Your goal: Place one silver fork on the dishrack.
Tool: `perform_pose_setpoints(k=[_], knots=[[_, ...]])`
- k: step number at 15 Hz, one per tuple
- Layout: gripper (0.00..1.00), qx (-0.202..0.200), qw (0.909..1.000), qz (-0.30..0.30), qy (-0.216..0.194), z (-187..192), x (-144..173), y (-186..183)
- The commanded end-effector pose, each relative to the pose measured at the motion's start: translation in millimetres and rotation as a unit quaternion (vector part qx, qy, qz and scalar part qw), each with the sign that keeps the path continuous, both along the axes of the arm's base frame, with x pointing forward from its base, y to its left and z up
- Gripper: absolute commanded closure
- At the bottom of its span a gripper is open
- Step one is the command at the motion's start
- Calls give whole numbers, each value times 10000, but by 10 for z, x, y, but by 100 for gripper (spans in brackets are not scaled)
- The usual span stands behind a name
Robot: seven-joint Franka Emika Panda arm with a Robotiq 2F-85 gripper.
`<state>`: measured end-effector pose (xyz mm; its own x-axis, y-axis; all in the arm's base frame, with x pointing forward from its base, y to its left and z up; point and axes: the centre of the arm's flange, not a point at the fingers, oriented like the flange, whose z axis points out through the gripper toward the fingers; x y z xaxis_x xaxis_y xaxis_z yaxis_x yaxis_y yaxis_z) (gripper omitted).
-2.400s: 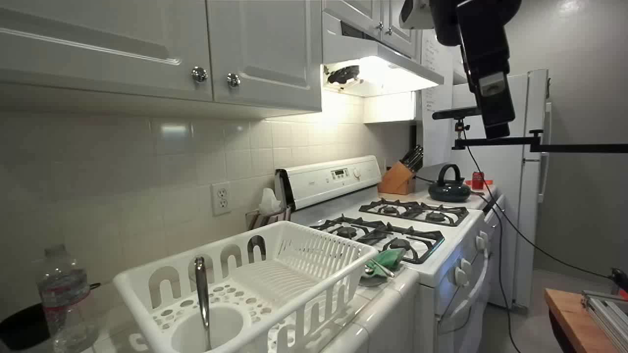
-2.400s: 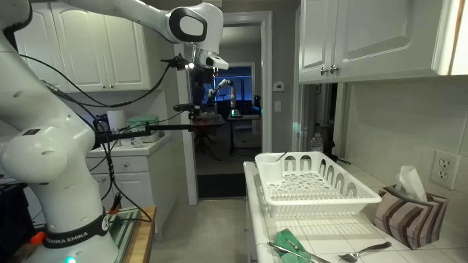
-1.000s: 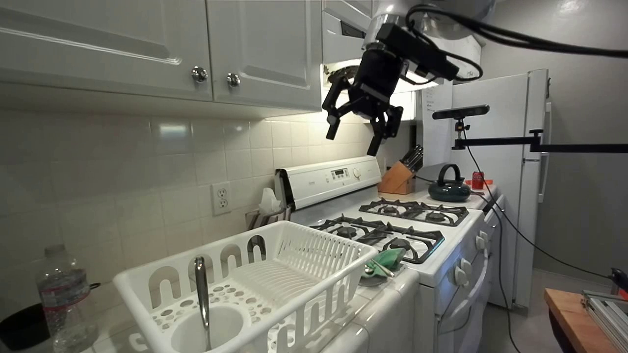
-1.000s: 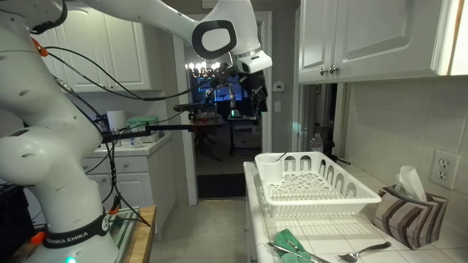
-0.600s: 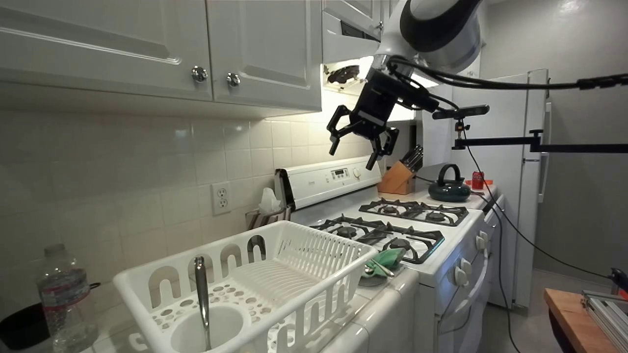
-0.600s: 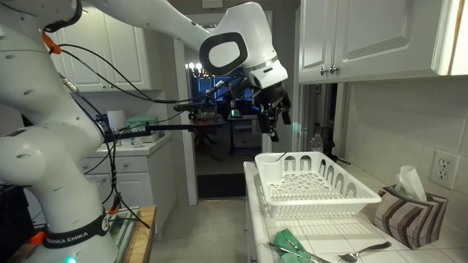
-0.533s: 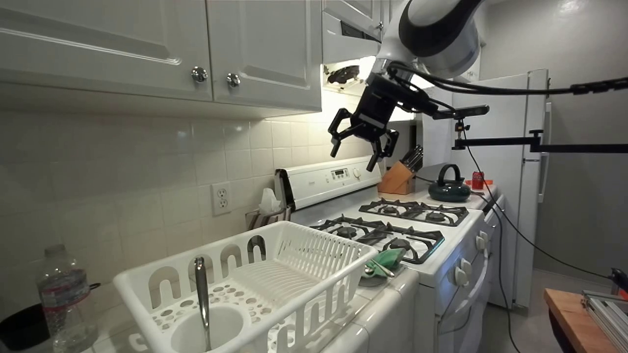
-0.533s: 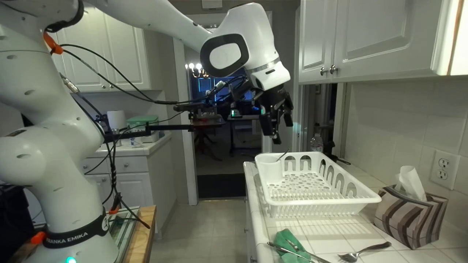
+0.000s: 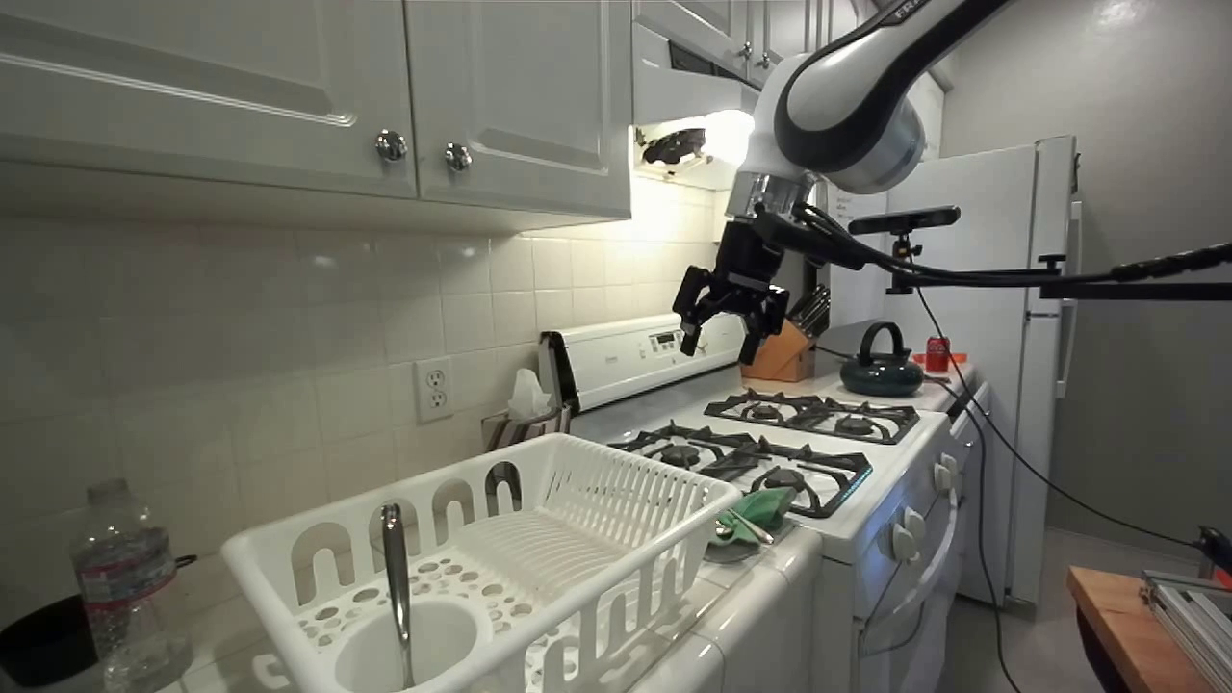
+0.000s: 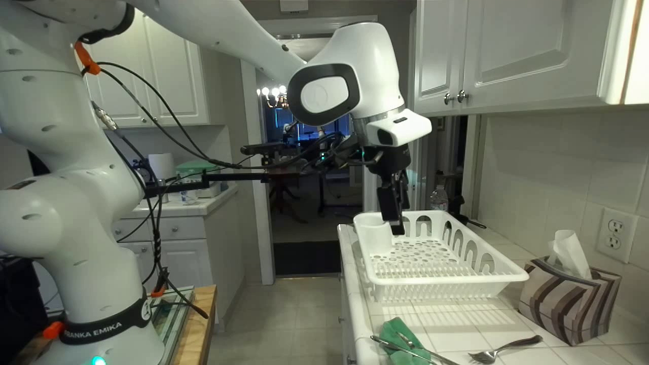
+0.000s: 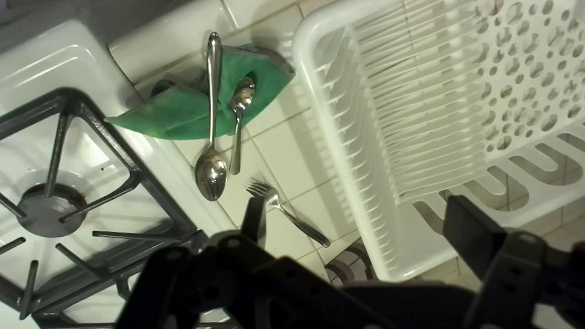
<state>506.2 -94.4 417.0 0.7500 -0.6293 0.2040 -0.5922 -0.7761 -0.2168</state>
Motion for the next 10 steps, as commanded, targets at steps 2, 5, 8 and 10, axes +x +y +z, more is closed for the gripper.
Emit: perform_pose_setpoints(k=[2,5,8,10], knots=[[0,-21,10000,39,21,-21,5,-2],[0,-29,10000,51,10,-10,10,-2],[0,-143,9998,29,106,-78,153,-92],[0,-227,9997,24,36,-153,291,-248]])
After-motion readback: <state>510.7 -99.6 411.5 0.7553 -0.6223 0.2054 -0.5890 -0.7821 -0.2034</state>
